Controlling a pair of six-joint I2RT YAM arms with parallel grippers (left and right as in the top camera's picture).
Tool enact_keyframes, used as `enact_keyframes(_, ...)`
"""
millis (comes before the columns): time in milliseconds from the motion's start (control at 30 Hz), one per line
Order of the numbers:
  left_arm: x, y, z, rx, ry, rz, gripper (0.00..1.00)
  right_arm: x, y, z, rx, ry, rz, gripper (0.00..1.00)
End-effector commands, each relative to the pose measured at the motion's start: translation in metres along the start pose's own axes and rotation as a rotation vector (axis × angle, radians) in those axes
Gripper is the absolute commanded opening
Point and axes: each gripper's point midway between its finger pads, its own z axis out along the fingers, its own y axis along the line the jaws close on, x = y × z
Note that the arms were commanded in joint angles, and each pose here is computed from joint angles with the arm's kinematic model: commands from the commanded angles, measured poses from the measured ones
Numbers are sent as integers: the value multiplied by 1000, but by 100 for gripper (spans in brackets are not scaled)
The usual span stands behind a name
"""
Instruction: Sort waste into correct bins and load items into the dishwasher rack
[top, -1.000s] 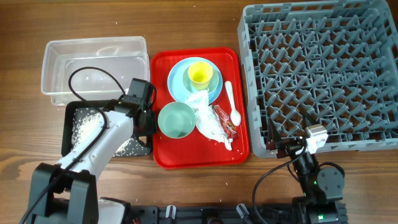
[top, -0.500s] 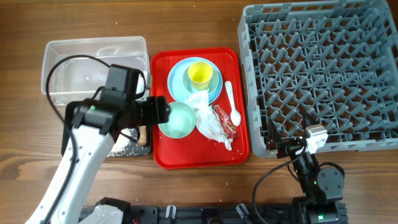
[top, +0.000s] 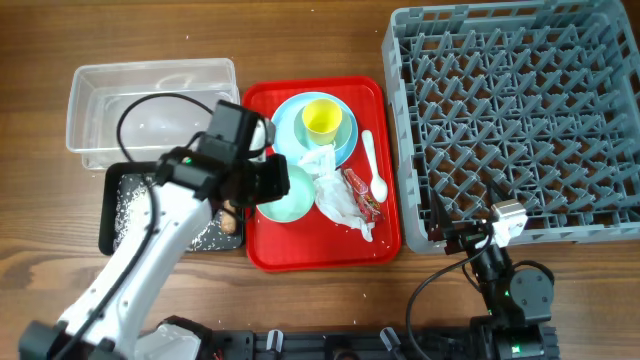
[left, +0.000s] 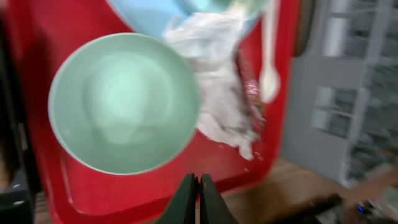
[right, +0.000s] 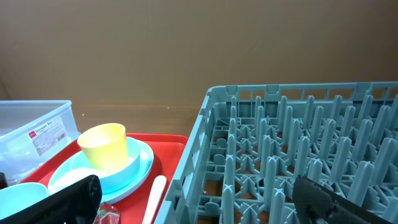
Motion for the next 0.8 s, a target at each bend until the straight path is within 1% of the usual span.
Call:
enact_keyframes(0,-1,21,29,-192,-4,-52,4,-1,1,0,-4,-6,-5,100)
enact_keyframes(200,18,28,80,-277,116,-16,4,-1,1,0,-4,-6,-5,100)
enact_keyframes(300,31,43,95,-337,190,-31,4,-1,1,0,-4,-6,-5,100)
enact_keyframes(467,53,58,84,-412,285,-51,4,-1,1,0,-4,-6,-5,100)
enact_keyframes(567,61,62,77,-435,315,-53,4,-1,1,0,-4,-6,-5,100)
enact_keyframes(700,58,65,68,-460,291,-41,4,-1,1,0,-4,-6,-5,100)
enact_keyframes(767,52,65,60,-469,252,-30,4,-1,1,0,-4,-6,-5,100)
